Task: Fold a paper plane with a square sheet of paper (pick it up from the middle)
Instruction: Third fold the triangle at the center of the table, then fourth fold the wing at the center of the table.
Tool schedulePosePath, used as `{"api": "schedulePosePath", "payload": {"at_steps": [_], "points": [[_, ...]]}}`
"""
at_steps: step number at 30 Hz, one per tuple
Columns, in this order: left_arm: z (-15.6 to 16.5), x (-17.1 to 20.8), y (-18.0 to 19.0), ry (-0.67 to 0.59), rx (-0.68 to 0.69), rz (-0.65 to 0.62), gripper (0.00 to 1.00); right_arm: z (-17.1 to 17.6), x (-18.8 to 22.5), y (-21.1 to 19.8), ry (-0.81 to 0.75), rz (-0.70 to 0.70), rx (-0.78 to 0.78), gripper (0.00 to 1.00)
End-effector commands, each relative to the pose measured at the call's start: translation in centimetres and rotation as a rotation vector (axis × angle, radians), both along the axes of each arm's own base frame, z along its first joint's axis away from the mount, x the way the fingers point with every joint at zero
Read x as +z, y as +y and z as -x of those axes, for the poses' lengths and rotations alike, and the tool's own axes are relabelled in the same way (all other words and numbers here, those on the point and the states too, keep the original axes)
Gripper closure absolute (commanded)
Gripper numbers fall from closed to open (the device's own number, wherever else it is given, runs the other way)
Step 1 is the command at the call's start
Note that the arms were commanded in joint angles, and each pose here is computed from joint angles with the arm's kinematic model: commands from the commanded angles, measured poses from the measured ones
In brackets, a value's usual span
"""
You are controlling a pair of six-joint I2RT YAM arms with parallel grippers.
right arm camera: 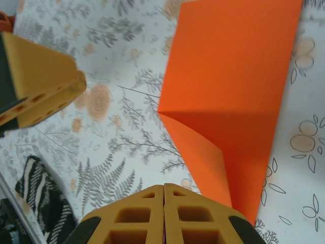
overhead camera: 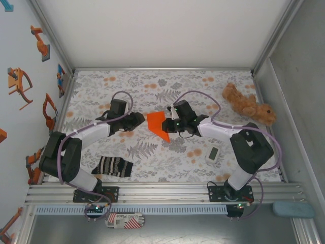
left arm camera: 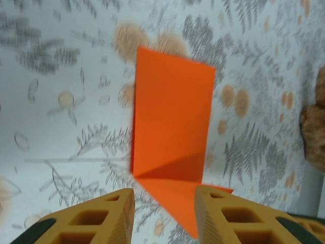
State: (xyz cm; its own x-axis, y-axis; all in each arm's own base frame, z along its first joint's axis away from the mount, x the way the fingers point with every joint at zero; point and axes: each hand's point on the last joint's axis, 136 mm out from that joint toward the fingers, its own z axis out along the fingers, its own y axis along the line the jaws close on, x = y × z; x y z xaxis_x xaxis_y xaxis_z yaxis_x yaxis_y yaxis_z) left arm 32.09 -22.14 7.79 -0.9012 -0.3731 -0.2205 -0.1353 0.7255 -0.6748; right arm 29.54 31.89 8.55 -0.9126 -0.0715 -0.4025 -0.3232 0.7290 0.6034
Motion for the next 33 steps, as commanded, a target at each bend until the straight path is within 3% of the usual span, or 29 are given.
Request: {"api": "schedulePosePath", "payload": {"at_steps": [1, 15, 28, 33], "points": [[0.3, 0.2, -1.3, 0.007, 0.027, 0.054, 0.62, 0.5, -1.5, 0.2, 0.045, 0.015, 0.005, 0.93], [1.1, -3.2, -4.2, 0.116, 0.032, 0.097, 0.53, -1.1, -5.9, -0.8, 0.096, 0.145, -0.074, 0.93], [0.9, -4.3, -4.7, 0.171, 0.042, 0.097, 0.54, -1.0, -7.0, -1.3, 0.124, 0.130, -0.113, 0.92], [0.9, -4.8, -4.4, 0.183, 0.055, 0.073, 0.55, -1.1, -5.7, -0.7, 0.114, 0.039, -0.112, 0.92]]}}
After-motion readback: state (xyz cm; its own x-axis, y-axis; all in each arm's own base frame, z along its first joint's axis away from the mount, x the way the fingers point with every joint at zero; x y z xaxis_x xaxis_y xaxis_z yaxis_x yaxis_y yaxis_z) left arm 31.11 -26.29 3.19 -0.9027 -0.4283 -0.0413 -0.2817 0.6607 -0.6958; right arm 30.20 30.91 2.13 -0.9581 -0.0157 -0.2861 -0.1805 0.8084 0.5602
